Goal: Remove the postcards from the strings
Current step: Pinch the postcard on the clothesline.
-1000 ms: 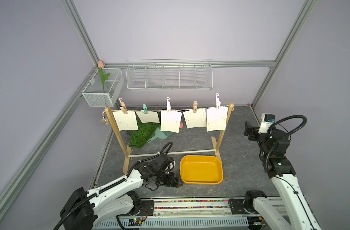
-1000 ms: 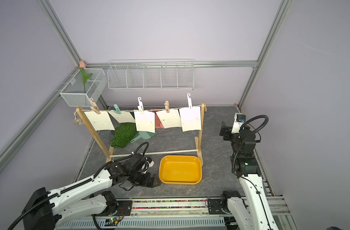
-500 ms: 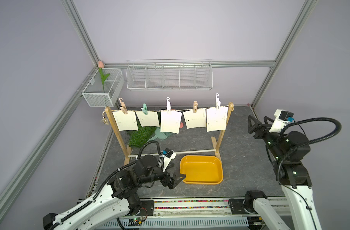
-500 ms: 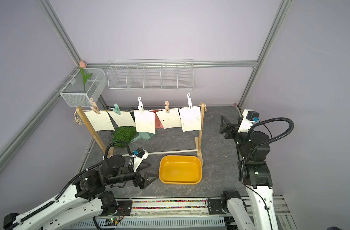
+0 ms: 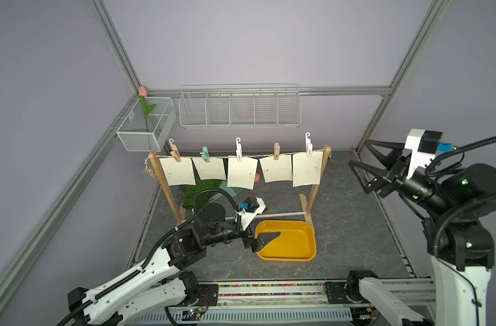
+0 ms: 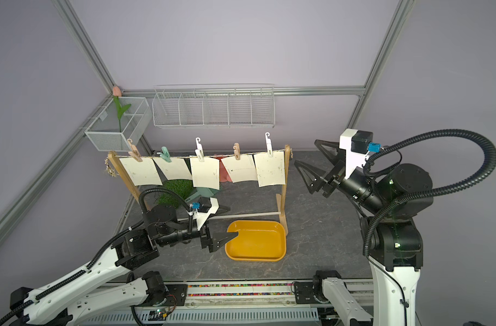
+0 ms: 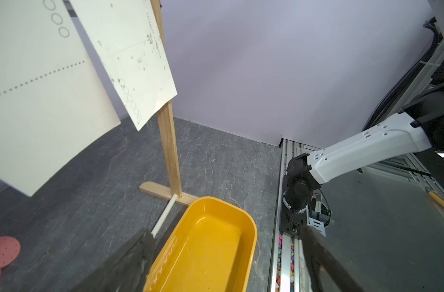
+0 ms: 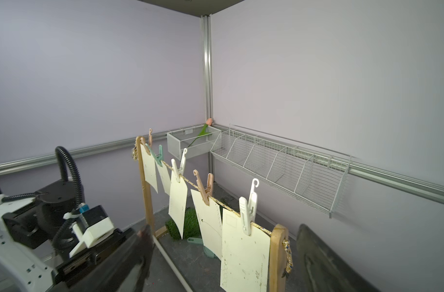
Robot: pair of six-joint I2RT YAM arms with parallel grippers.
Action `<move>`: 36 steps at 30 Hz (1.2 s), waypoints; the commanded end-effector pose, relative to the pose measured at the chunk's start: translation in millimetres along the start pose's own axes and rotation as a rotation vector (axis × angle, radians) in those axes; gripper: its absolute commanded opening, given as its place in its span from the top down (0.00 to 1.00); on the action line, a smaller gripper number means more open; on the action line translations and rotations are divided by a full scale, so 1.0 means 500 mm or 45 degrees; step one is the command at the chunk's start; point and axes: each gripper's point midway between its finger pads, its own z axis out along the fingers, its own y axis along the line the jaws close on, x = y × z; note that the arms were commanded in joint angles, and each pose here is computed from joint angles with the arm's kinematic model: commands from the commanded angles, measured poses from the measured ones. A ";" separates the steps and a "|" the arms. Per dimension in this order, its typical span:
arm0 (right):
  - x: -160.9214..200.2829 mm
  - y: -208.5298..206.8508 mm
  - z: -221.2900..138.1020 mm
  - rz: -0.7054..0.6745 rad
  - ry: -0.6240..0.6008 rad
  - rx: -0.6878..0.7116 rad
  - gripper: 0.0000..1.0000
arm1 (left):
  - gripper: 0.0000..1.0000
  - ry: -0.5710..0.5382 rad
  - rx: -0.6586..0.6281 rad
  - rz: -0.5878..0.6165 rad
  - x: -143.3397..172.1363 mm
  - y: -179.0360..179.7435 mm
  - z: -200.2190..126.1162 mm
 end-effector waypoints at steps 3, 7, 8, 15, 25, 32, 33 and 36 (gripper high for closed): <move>0.036 -0.001 0.041 0.053 0.143 -0.186 0.11 | 0.09 -0.153 0.046 0.208 -0.099 -0.007 0.030; 0.051 -0.033 0.076 0.068 0.202 -0.223 0.11 | 0.11 -0.194 -0.017 0.269 -0.131 0.019 0.063; 0.058 -0.040 0.085 0.067 0.223 -0.231 0.11 | 0.13 -0.198 -0.028 0.280 -0.139 0.024 0.071; 0.118 -0.061 0.131 -0.021 0.375 -0.240 0.11 | 0.22 -0.185 -0.158 0.340 -0.161 0.079 0.132; 0.173 -0.049 0.178 -0.083 0.532 -0.326 0.06 | 0.24 -0.182 -0.424 0.325 -0.179 0.167 0.168; 0.197 -0.049 0.197 -0.119 0.602 -0.335 0.05 | 0.28 -0.165 -0.426 0.322 -0.180 0.199 0.174; 0.199 -0.048 0.198 -0.118 0.607 -0.342 0.05 | 0.29 -0.156 -0.393 0.318 -0.178 0.199 0.178; 0.200 -0.049 0.201 -0.121 0.612 -0.346 0.05 | 0.32 -0.133 -0.336 0.305 -0.178 0.207 0.182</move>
